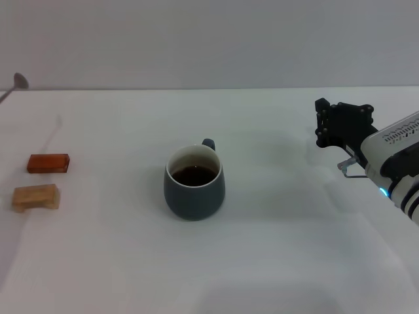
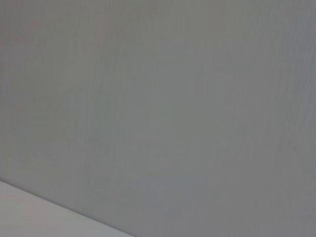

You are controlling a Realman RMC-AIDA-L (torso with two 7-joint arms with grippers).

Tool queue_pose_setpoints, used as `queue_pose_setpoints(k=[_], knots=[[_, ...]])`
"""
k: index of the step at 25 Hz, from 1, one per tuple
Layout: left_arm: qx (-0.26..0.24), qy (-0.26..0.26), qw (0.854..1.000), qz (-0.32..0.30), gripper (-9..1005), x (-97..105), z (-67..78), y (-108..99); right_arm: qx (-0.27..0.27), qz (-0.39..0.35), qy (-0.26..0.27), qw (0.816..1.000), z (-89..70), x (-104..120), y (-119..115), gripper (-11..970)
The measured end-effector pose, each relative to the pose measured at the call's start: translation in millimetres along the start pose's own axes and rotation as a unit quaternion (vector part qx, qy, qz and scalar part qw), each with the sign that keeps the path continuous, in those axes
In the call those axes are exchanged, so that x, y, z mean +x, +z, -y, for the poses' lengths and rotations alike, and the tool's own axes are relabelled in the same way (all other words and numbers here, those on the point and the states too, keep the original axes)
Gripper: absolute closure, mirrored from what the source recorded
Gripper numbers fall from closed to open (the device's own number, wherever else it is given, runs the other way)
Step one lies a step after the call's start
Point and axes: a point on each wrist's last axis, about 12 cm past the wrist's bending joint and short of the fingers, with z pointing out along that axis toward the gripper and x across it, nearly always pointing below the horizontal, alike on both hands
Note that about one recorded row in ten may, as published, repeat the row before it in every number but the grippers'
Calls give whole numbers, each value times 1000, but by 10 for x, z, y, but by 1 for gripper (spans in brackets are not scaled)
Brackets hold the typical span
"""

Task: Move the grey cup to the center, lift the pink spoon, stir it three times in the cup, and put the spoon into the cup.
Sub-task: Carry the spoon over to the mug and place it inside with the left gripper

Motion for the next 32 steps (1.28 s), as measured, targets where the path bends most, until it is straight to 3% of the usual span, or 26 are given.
queue_pose_setpoints(k=[9,10,20,25,32], knots=[[3,14,999,-33,849,-480,-103,147,6,1,5,1000,16,-5,3,955],[6,21,999,-30,849,-620,-107,135,6,1,6,1000,17,-7,4,955],[16,60,998,-30,848,-1152,21,-102,12,4,12,1000,29,-25,17,955],[18,56,998,-34,848,-1239,4,-126,14,5,13,1000,39,-31,22,955],[18,52,998,-39,847,-1190,-7,-79,16,5,11,1000,54,-28,19,954]])
